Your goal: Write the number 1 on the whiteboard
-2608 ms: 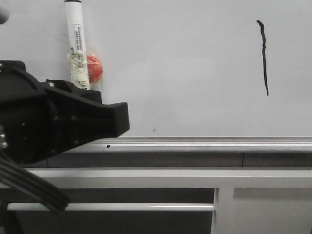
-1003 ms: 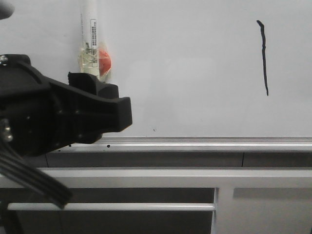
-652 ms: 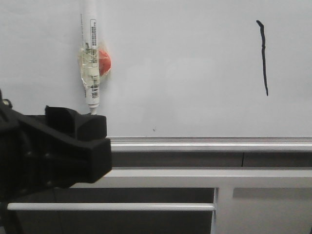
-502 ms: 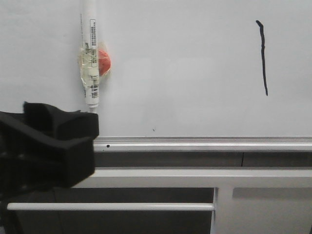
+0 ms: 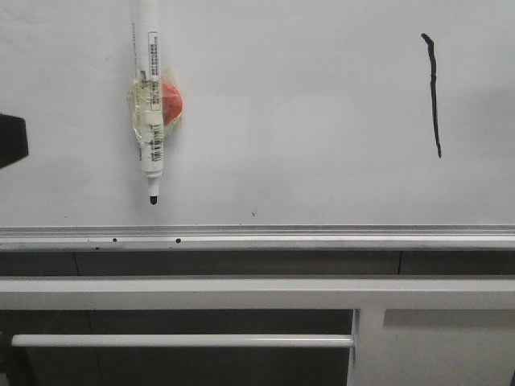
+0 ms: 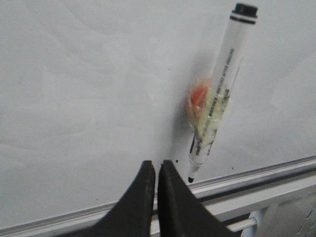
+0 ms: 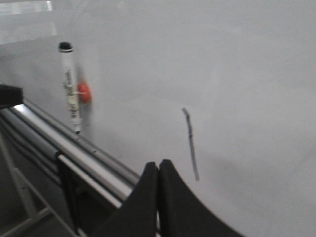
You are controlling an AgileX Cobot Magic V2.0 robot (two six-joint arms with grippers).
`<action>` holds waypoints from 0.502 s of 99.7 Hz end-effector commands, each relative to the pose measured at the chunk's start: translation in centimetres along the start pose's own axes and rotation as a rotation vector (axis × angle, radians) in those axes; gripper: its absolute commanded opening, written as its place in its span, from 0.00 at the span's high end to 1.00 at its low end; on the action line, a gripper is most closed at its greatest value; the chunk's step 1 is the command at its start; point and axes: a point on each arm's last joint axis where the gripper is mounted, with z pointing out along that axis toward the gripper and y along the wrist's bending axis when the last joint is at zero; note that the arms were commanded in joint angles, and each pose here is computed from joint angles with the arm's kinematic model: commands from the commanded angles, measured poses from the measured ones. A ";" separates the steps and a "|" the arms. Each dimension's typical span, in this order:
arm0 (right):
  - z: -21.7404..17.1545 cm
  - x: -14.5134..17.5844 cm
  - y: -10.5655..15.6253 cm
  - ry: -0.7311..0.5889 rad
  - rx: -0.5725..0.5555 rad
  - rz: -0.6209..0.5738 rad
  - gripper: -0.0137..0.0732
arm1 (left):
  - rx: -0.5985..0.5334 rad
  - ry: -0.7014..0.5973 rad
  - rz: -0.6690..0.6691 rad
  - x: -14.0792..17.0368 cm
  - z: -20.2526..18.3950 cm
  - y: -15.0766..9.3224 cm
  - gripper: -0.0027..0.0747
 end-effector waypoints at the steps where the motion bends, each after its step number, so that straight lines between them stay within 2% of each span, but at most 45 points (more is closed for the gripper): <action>1: 0.4 0.5 1.3 -0.051 -0.113 0.004 0.92 | -0.091 -0.234 0.038 -3.0 -0.7 1.0 0.99; 13: 0.6 1.8 2.0 -0.061 -0.165 -0.089 0.92 | -0.097 -0.251 0.096 -3.8 -1.2 1.6 0.99; 50: 0.6 2.3 2.3 -0.054 -0.198 -0.092 0.92 | -0.087 -0.293 0.014 -5.3 -2.1 2.9 0.99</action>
